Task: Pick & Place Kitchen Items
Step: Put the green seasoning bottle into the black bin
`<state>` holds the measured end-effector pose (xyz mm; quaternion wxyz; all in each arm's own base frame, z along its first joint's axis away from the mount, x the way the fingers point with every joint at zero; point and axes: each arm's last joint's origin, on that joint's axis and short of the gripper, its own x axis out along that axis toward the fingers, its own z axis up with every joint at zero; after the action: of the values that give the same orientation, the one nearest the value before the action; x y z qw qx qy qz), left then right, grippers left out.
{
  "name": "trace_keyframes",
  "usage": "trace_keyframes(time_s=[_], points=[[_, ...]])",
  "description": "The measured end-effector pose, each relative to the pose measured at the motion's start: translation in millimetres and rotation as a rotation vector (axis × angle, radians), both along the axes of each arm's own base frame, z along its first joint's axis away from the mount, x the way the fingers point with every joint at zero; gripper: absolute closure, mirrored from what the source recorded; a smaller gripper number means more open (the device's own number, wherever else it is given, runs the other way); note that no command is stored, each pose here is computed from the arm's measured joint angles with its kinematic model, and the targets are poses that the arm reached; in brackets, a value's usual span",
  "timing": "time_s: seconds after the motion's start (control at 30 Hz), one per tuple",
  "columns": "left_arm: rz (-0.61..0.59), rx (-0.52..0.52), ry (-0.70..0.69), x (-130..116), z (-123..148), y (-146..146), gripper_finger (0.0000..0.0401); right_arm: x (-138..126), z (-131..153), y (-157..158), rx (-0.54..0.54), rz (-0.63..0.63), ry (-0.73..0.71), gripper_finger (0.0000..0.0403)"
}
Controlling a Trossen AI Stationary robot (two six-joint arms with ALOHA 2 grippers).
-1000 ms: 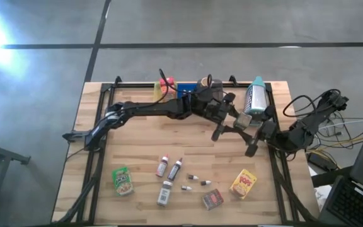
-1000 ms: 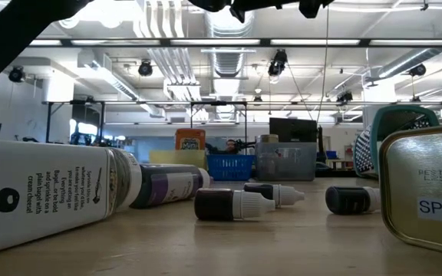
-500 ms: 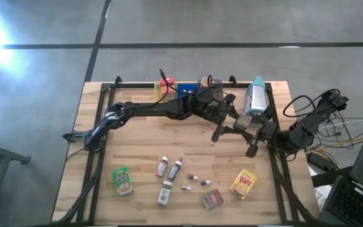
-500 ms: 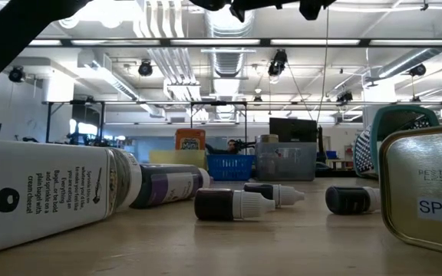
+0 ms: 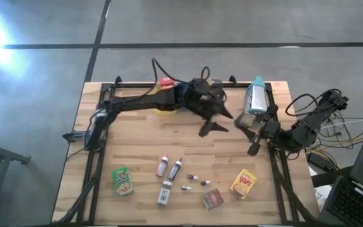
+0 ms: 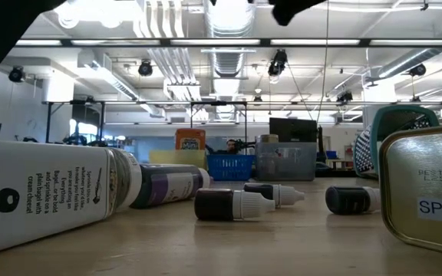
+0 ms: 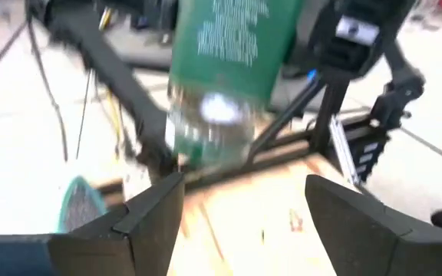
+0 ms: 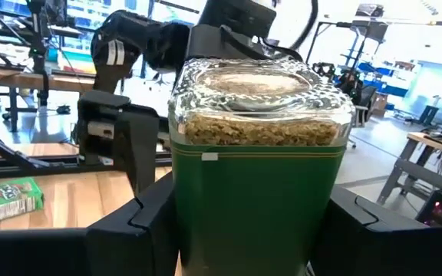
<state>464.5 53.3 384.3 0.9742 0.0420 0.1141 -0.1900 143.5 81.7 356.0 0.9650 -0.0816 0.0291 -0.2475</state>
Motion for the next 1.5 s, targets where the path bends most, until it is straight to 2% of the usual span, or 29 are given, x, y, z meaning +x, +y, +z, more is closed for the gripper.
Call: trace_keyframes(time_s=[0.13,0.23,0.57,0.73,0.83,0.93,1.1,1.23,1.5], points=[[0.056,-0.007,0.117,-21,7,11,0.0124,0,-2,0,-0.016,0.007,0.019,0.0203],[0.087,-0.035,0.155,-29,11,17,0.0124,0,-2,0,-0.061,-0.004,0.045,0.0204],[0.093,-0.143,0.122,-27,12,19,0.0132,18,-20,12,-0.484,-0.149,0.356,0.02],[-0.073,-0.335,0.13,-21,-8,21,0.0138,30,-31,22,-0.642,-0.169,0.484,0.0206],[-0.201,-0.476,0.13,-20,-20,28,0.0139,38,-37,28,-0.702,-0.171,0.535,0.0204],[-0.278,-0.589,0.109,-21,-26,35,0.0139,45,-43,34,-0.746,-0.166,0.573,0.0201],[-0.295,-0.736,0.115,-26,-30,53,0.0139,54,-52,41,-0.847,-0.191,0.662,0.0206],[-0.259,-0.832,0.189,-28,-39,58,0.014,63,-57,43,-0.946,-0.26,0.767,0.0204],[-0.258,-1.035,0.404,-28,-49,53,0.0139,82,-62,37,-1.036,-0.248,0.891,0.0206]])
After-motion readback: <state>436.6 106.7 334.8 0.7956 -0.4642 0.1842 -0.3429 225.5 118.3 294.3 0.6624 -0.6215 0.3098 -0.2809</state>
